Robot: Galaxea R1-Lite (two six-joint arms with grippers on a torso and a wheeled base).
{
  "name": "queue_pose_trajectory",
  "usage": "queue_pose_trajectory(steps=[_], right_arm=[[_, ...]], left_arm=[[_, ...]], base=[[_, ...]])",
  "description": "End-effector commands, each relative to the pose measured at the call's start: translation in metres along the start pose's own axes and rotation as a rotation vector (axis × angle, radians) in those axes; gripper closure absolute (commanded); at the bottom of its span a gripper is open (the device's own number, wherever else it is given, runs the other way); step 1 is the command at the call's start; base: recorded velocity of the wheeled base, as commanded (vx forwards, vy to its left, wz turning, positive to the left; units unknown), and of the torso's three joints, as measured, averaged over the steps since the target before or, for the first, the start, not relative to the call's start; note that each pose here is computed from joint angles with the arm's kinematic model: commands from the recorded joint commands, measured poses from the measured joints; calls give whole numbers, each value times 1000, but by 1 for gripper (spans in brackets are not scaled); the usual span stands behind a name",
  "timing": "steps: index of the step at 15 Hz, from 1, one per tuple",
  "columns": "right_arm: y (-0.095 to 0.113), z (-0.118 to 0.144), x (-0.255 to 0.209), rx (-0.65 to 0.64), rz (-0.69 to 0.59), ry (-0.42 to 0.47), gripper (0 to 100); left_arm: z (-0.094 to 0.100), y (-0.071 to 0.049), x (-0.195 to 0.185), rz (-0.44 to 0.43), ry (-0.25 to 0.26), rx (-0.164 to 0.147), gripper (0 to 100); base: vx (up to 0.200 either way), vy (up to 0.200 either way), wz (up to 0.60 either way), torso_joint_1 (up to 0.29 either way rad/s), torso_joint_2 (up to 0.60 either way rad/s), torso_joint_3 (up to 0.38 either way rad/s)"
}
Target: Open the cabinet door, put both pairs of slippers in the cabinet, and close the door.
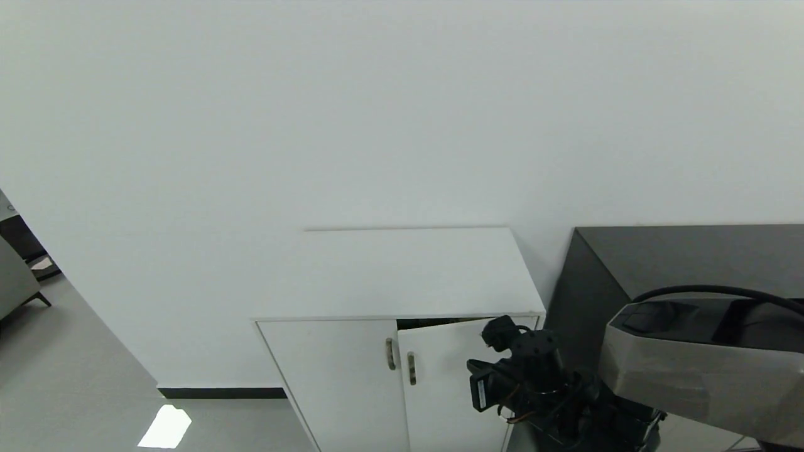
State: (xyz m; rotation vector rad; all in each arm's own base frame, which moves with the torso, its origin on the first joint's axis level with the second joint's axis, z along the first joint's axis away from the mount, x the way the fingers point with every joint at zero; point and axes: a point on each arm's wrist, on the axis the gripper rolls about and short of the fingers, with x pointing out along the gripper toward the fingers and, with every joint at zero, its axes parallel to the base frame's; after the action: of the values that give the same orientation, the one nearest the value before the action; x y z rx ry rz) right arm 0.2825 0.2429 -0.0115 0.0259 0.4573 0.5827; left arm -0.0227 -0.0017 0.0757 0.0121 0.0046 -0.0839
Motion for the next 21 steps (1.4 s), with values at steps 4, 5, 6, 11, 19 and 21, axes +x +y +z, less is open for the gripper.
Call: queue_pose_trajectory(steps=[4,5,6,11,19,21], right_arm=[[-20,23,40,24,-63,11,100],[-22,23,43,26,-67,11,100],[-27,27,51,29,-78,-10,100],[-44,35,61,40,-112,-23,100],[-40,40,59,37,-107,-17,100],[-28,44,41,30,-87,-6,100]], left_arm=[[0,0,0,-1,1,1,100],[0,0,0,-1,1,1,100],[0,0,0,-1,1,4,100],[0,0,0,-1,1,6,100],[0,0,0,-1,1,4,100],[0,0,0,-1,1,3,100]], base=[[0,0,0,0,0,0],[0,0,0,0,0,0],[0,0,0,0,0,0],[0,0,0,0,0,0],[0,0,0,0,0,0],[0,0,0,0,0,0]])
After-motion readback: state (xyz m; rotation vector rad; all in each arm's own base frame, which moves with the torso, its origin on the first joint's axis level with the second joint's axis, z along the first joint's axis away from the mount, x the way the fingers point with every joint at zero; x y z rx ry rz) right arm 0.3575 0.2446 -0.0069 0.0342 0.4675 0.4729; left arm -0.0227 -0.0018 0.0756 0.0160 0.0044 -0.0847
